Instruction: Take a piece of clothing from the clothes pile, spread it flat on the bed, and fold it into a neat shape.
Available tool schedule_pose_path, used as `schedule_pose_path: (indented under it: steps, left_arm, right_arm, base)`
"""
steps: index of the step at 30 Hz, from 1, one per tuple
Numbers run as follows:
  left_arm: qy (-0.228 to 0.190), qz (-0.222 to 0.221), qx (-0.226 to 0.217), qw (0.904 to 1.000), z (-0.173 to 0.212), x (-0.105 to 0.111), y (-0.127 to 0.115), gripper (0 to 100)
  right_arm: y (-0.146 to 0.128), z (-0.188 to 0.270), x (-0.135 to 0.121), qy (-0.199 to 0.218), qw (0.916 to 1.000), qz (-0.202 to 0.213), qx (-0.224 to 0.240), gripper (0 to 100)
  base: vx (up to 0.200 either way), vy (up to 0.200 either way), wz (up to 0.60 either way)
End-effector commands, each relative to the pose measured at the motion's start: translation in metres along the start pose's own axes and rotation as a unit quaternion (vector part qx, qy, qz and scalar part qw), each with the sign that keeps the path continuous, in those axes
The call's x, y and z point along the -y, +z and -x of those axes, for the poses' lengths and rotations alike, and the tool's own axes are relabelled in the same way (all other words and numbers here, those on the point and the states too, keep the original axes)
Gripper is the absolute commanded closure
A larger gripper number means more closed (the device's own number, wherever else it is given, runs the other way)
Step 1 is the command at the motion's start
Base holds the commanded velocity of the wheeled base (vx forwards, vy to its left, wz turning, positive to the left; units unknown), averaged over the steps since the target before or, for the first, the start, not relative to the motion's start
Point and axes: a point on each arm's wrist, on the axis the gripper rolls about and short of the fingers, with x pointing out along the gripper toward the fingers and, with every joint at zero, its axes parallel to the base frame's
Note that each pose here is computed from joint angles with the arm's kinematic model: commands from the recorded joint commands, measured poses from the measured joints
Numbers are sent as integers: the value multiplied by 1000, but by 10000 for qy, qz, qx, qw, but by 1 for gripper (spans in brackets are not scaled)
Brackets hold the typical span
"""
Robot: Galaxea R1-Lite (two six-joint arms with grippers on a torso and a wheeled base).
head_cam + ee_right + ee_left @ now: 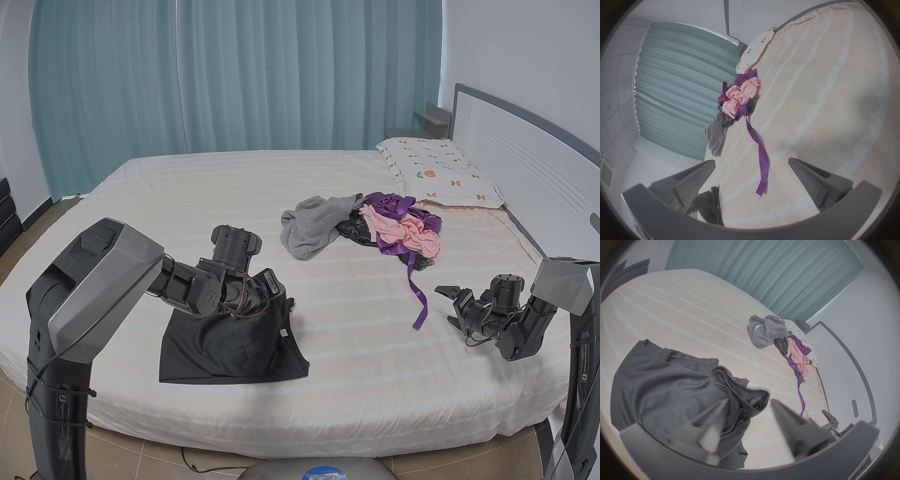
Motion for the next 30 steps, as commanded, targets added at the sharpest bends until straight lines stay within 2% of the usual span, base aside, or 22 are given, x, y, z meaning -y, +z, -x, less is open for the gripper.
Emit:
schedule_pose_path:
  steps: [1,6,9,15,20,21,24,27,30]
  left_arm:
    - [32,9,-29,10000,-4,-2,-2,0]
    - [27,15,-2,10000,-1,-2,-2,0]
    - [6,223,77,9997,12,-1,6,0]
    - [154,317,34,9994,29,-13,6,0]
    - [302,558,22,9980,45,-29,10,0]
    - [309,771,50,9965,51,-34,12,0]
    - [230,1106,99,9935,58,-47,16,0]
    - [81,1238,89,9922,65,-56,16,0]
    - [79,1466,111,9891,73,-75,12,0]
  right_arm:
    - [0,0,0,-1,10000,-3,-2,0]
    - [0,0,1,-7,10000,-5,-6,0]
    - [-1,0,1,-24,10000,-13,-18,0]
    - [-2,1,2,-58,10000,49,-22,0]
    - [-17,3,-12,-74,9998,179,-104,0]
    - [-24,7,-25,-80,9994,320,-47,0]
    - [-37,13,-41,-31,9988,475,-131,0]
    - [-46,16,-50,23,9980,587,-230,0]
    - [-60,16,-56,-84,9953,899,-357,0]
  base:
    - [0,0,0]
    - [0,0,0]
    - [0,0,0]
    - [0,0,0]
    - [0,0,0]
    - [0,0,0]
    - [0,0,0]
    - [0,200,0]
    - [0,200,0]
